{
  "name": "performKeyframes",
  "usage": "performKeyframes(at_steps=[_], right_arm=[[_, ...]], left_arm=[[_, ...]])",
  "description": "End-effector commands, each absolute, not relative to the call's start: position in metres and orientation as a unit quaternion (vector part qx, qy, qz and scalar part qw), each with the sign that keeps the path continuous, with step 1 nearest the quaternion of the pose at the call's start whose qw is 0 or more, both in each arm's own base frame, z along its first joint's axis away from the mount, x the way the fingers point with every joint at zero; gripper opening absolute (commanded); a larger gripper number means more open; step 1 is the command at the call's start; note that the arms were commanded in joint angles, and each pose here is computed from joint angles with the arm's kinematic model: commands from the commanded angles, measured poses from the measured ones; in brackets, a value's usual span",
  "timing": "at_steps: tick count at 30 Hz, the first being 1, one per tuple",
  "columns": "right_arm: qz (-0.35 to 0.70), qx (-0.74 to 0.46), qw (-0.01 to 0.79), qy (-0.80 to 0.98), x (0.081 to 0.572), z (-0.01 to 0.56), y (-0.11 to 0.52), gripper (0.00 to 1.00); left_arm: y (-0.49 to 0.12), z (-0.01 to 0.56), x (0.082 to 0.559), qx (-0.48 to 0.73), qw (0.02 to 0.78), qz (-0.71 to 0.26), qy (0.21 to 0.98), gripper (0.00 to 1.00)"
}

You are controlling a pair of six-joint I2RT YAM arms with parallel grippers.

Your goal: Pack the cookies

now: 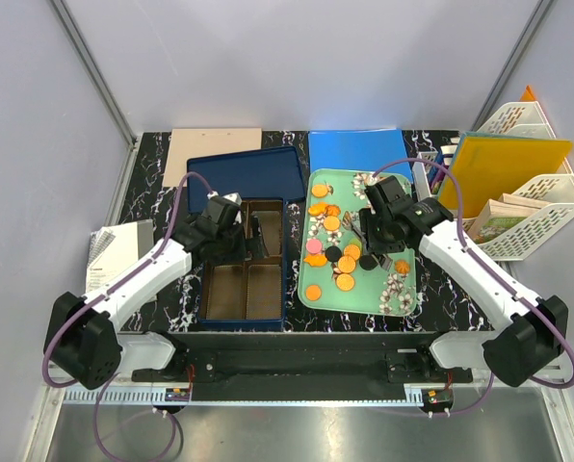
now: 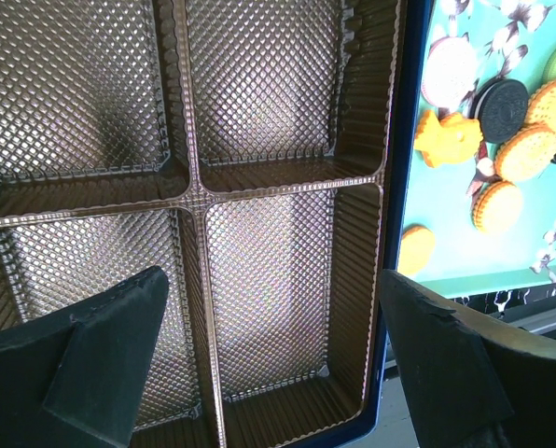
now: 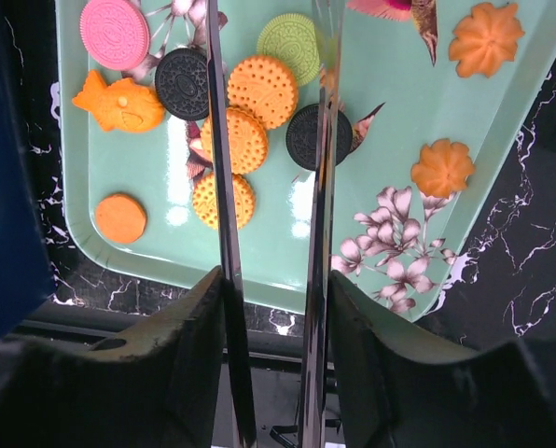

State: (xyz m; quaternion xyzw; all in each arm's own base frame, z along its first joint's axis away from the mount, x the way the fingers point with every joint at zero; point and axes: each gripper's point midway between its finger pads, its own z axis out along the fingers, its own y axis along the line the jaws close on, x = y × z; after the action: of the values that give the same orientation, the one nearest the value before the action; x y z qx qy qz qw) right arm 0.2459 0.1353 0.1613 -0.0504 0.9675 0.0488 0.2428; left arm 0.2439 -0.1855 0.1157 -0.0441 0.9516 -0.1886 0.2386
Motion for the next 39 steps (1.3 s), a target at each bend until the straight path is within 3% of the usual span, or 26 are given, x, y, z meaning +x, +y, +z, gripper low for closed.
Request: performKeyframes(at_steps=[1, 14, 39], right_arm=[[0.063, -0.047, 0.283, 0.956, 0.253, 0.186, 0.138, 0.53], [0.053, -0.060, 0.252, 0.965, 0.234, 0.180, 0.130, 0.61], [0.083, -0.037, 0.211, 0.973, 0.190, 0.167, 0.137, 0.55]], left_arm=[[-0.194, 0.128, 0.257, -0.045, 0.262, -0.202, 0.943, 0.98], [-0.199, 0.127, 0.255, -0.037, 0.255, -0.205, 0.944, 0.98], [-0.203, 0.120, 0.246, -0.034, 0.245, -0.205, 0.947, 0.98]])
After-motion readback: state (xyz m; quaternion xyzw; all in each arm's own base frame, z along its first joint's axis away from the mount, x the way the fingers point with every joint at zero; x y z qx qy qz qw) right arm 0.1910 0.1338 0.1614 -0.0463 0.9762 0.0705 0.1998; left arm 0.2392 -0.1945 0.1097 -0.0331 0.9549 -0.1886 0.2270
